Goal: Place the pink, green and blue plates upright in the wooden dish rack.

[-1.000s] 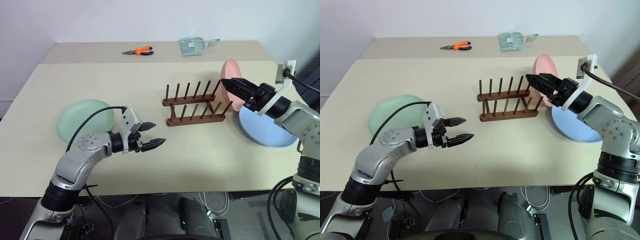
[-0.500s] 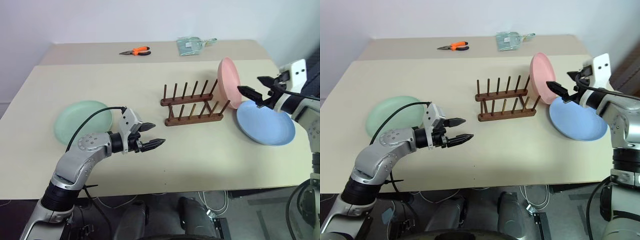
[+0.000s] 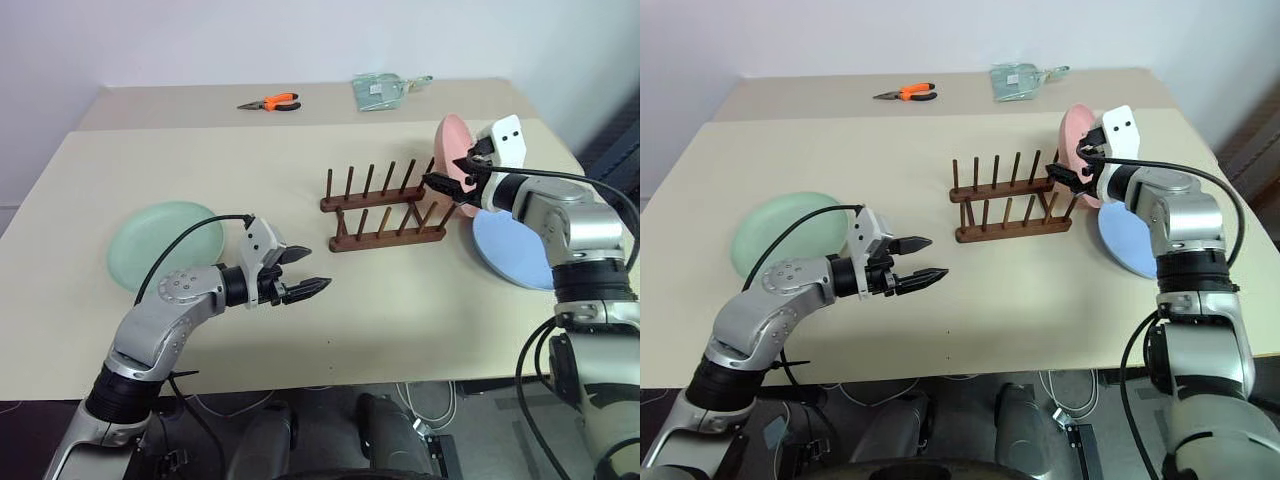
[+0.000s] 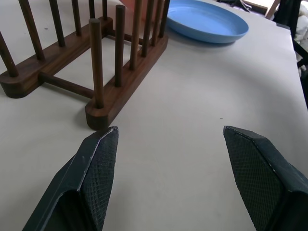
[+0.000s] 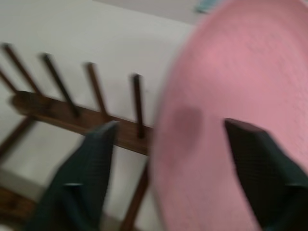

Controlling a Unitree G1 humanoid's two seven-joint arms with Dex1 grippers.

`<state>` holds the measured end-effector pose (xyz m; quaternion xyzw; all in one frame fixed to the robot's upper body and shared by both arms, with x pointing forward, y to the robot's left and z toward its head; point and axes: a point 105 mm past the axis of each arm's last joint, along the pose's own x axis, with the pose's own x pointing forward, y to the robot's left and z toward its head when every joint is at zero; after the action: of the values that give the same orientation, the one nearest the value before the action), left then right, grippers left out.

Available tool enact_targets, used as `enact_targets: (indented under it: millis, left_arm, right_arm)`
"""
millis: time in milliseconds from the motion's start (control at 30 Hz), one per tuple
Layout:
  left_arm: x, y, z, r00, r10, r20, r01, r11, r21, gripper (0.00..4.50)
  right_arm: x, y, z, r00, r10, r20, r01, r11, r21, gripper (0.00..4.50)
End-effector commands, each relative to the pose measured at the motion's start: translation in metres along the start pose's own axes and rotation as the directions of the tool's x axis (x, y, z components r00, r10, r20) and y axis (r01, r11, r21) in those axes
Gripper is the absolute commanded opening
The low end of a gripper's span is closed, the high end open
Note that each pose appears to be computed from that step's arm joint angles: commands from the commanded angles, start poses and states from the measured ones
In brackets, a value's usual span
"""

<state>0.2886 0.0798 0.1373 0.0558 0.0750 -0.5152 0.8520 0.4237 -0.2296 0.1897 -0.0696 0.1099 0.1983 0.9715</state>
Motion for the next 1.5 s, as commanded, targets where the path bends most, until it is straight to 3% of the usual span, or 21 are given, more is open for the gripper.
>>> enact_targets:
  millis: [33,133,367,467,600,700,800,967,1500]
  left_arm:
    - [-0.001,-0.001,0.009,1.0,0.004,0.028,-0.005,0.999,0.031,3.57]
    - [-0.002,-0.002,0.009,1.0,0.008,0.029,-0.009,0.999,0.03,3.57]
    - [-0.001,-0.001,0.008,1.0,0.01,0.028,-0.011,0.999,0.034,3.57]
    - [0.0,0.0,0.008,1.0,0.014,0.028,-0.015,0.999,0.038,3.57]
    - [-0.001,0.001,0.008,0.999,0.016,0.028,-0.018,0.999,0.039,3.57]
    - [-0.001,0.001,0.007,1.0,0.014,0.023,-0.014,0.999,0.039,3.57]
    - [-0.001,0.001,0.006,1.0,0.011,0.022,-0.012,0.999,0.039,3.57]
    - [0.001,0.002,0.008,1.0,0.004,0.029,-0.006,0.999,0.042,3.57]
    - [-0.002,-0.003,0.008,1.0,-0.004,0.029,0.003,0.999,0.032,3.57]
  right_arm:
    - [-0.003,-0.01,0.021,0.997,-0.033,0.064,0.034,0.999,-0.014,1.61]
    - [-0.008,-0.013,0.027,0.996,-0.035,0.08,0.036,0.999,-0.005,0.07]
    - [-0.03,-0.014,0.058,0.981,-0.029,0.193,0.008,0.994,0.112,0.03]
    - [-0.052,-0.007,0.092,0.944,0.001,0.331,-0.037,0.994,0.101,0.03]
    - [-0.093,0.007,0.137,0.842,0.101,0.529,-0.229,0.956,0.182,0.03]
    - [-0.121,0.029,0.155,0.739,0.235,0.632,-0.45,0.869,0.203,0.03]
    - [-0.136,0.054,0.151,0.669,0.36,0.65,-0.593,0.786,0.176,0.03]
    - [-0.132,0.081,0.12,0.691,0.46,0.557,-0.647,0.738,0.193,0.03]
    - [-0.099,0.037,0.094,0.799,0.319,0.51,-0.525,0.785,0.33,0.03]
